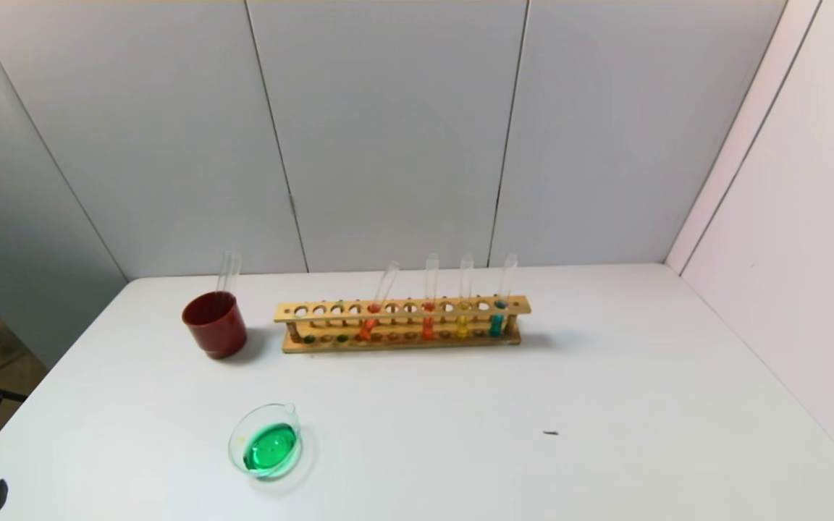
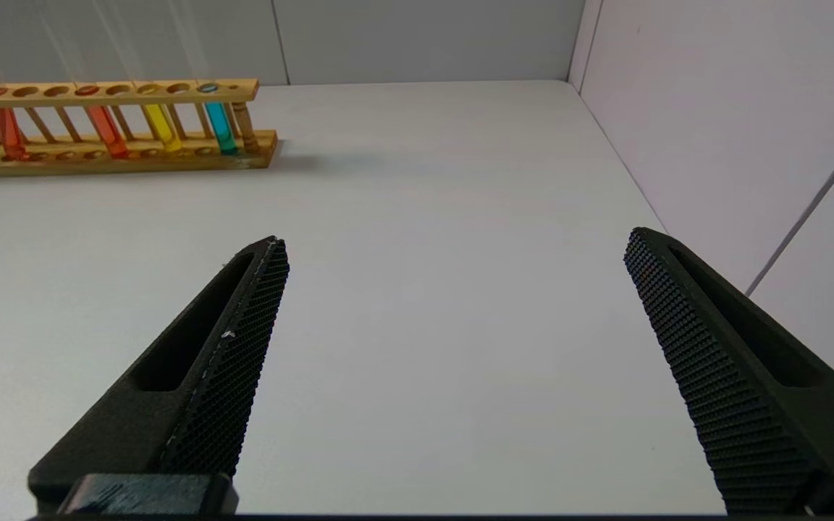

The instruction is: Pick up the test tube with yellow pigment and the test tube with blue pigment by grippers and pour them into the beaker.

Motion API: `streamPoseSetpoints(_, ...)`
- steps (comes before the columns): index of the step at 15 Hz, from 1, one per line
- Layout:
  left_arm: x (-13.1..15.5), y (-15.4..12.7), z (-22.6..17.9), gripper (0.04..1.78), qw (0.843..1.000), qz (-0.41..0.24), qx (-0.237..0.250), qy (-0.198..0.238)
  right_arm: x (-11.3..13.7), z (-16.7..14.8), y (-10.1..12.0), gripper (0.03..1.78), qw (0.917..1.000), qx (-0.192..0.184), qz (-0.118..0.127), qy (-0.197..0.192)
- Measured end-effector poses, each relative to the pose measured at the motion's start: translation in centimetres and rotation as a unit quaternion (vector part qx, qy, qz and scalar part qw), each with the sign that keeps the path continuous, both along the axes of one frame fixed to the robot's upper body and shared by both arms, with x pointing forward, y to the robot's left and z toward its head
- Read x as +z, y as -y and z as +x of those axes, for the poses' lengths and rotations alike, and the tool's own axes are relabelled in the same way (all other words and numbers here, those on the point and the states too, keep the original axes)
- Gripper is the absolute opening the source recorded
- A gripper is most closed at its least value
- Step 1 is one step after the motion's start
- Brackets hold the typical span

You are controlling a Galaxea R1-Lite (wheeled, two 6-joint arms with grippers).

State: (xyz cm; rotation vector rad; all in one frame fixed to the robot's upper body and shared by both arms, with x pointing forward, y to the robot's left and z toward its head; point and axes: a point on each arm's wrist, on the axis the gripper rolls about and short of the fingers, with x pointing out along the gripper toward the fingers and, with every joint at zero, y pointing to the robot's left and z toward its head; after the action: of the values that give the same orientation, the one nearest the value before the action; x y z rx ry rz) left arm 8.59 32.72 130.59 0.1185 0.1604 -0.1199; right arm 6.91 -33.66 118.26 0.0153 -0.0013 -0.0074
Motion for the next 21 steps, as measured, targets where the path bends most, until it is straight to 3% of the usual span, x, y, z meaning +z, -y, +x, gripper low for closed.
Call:
streamPoseSetpoints(4,-1.6,0.0,-2.6,1.75,1.000,-0.002,-0.006,0.010,0.0,0.0,0.0,1.70,1.0000,0.000,0.000,0.000)
streamPoseSetpoints(8,-4.9,-0.3,-4.0,1.75,0.999,-0.002,-0.001,0.046,0.0,0.0,0.0,1.70,1.0000,0.000,0.000,0.000)
streamPoseSetpoints(14,-11.0,-0.5,-1.9,1.75,0.994,0.001,0.019,0.104,0.0,0.0,0.0,1.70,1.0000,0.000,0.000,0.000)
streamPoseSetpoints(17,-12.3,-0.6,-1.7,1.75,0.996,-0.034,0.041,0.077,0.0,0.0,0.0,1.70,1.0000,0.000,0.000,0.000)
streamPoseSetpoints(21,-12.4,-0.6,-1.7,1.75,0.995,-0.045,0.049,0.079,0.0,0.0,0.0,1.70,1.0000,0.000,0.000,0.000)
